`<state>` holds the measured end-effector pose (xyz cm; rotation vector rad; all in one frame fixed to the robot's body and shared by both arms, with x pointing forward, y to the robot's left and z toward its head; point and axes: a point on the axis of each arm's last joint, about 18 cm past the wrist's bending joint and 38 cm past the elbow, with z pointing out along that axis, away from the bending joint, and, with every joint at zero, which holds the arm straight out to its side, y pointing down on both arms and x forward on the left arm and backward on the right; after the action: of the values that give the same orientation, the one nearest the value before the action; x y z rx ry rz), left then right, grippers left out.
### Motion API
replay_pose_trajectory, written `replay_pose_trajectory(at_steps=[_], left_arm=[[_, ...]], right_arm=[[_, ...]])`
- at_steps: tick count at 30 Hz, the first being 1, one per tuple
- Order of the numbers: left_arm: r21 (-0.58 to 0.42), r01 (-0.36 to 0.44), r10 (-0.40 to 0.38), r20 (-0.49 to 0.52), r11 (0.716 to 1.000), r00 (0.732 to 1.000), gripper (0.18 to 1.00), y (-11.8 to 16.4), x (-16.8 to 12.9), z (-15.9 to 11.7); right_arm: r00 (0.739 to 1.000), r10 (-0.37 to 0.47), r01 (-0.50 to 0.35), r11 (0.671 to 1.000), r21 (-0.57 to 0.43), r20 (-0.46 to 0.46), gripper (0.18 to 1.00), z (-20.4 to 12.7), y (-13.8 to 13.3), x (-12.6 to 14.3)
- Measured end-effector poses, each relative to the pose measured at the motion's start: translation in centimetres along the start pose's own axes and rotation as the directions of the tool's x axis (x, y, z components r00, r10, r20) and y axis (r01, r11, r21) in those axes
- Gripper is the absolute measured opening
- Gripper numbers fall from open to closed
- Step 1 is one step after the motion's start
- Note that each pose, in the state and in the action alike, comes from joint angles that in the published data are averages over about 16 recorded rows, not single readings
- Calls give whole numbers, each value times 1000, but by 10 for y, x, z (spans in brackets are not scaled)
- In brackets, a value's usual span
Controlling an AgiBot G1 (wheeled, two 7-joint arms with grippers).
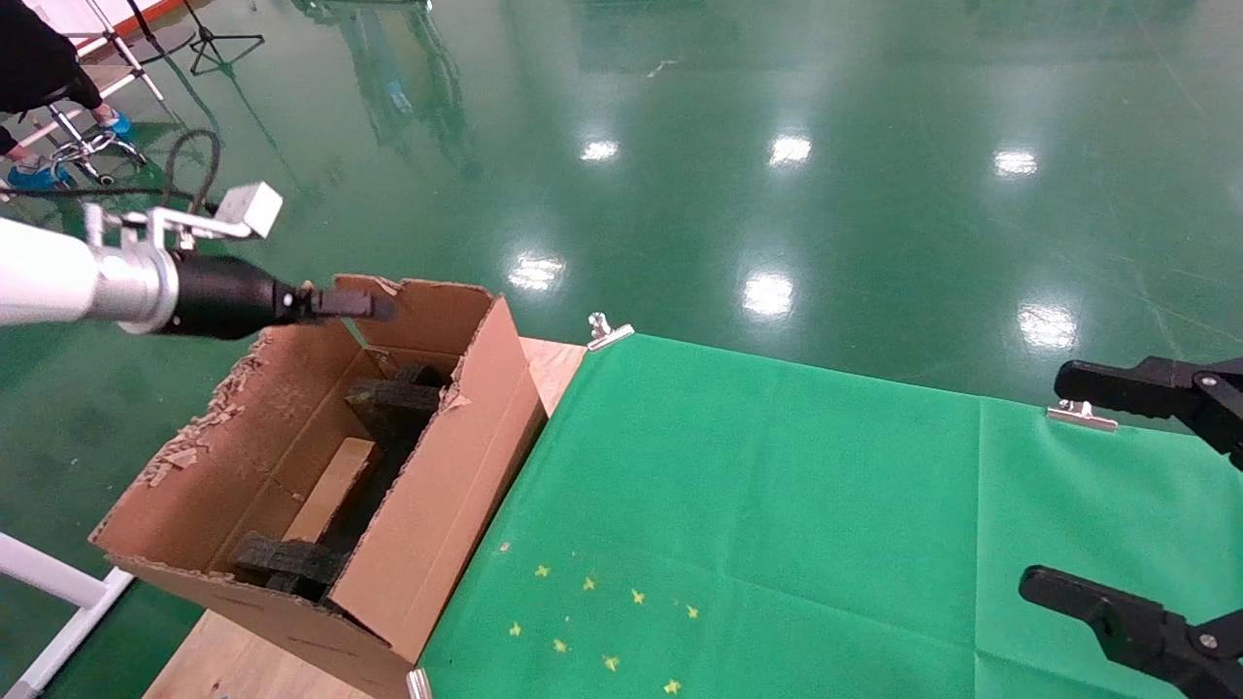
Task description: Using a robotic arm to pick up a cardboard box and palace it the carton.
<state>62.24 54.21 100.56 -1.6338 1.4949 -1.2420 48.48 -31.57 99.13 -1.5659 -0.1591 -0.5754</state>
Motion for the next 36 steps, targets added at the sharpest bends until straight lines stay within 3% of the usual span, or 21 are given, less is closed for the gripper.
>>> replay_pose_trajectory(at_steps=[6,15,25,36], left_arm=[[23,71,-66,-152,997,986,1000,-9,20,-21],[29,77,-68,-225,997,972,1001,-10,31,-25],[79,-52,74,-316,996,946,1001,-6,57,-14],[187,-217,280,-449,958,848,1001,7,99,-8]], right_arm=[[1000,0,0,1000,0,0,1001,0,0,0],[1000,0,0,1000,0,0,1001,0,0,0],[1000,0,0,1000,0,0,1001,0,0,0],[1000,0,0,1000,0,0,1001,0,0,0]])
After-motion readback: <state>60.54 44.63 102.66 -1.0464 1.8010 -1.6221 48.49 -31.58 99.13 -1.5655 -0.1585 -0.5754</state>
